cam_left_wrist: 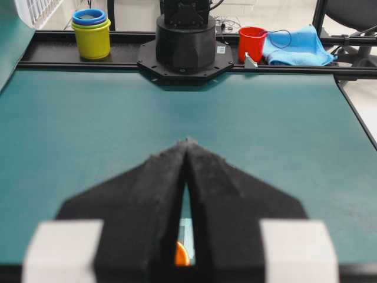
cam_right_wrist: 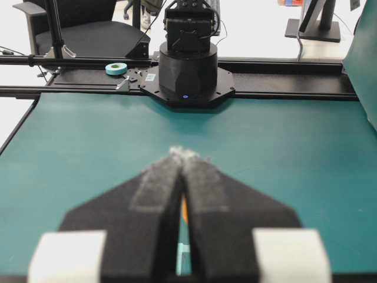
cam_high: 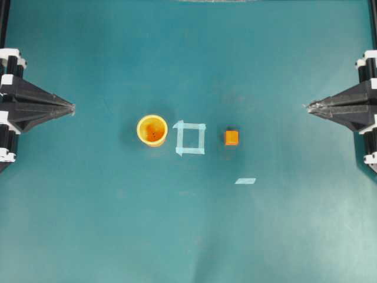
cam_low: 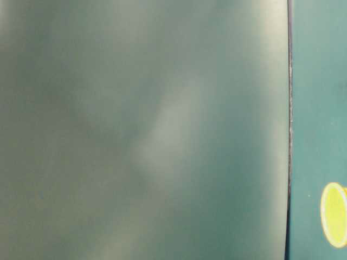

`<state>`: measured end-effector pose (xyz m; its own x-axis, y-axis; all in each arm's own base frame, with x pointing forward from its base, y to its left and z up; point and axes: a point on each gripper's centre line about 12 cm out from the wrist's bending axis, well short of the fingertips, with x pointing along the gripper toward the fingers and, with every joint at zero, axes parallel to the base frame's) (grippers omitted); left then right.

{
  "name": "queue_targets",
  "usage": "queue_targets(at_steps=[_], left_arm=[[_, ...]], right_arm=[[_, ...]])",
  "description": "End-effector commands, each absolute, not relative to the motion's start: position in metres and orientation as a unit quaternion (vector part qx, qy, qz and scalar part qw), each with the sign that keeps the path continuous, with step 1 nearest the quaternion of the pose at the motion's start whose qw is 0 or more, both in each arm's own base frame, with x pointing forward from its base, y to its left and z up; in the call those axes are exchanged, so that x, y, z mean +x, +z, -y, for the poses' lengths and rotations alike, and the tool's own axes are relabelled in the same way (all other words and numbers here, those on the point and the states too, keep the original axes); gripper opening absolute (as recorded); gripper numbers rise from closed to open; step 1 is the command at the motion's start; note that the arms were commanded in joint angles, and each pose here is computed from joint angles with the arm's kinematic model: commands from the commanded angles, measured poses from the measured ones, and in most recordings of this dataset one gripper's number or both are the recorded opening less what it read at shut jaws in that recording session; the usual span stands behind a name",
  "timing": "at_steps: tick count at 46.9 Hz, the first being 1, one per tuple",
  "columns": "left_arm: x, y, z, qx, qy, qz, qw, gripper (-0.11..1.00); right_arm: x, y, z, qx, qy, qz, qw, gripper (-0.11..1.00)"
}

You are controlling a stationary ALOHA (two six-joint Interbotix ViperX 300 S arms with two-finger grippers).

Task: Move the cup forward with left arm.
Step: 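Open the left gripper while holding position beside the orange cup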

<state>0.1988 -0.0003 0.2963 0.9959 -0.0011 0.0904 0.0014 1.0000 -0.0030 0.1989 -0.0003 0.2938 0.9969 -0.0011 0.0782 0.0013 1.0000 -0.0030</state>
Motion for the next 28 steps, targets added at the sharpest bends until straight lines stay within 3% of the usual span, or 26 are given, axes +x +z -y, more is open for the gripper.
queue_targets(at_steps=[1, 28], left_arm=[[0.200, 0.296, 0.001, 0.004, -0.001, 0.029, 1.000, -0.01], [0.201, 0.280, -0.001, 0.006, 0.003, -0.035, 0.999, 0.00]], right_arm=[[0.202, 0.301, 0.001, 0.001, -0.002, 0.046, 0.999, -0.01], [0.219, 0.299, 0.001, -0.002, -0.002, 0.008, 1.000, 0.00]])
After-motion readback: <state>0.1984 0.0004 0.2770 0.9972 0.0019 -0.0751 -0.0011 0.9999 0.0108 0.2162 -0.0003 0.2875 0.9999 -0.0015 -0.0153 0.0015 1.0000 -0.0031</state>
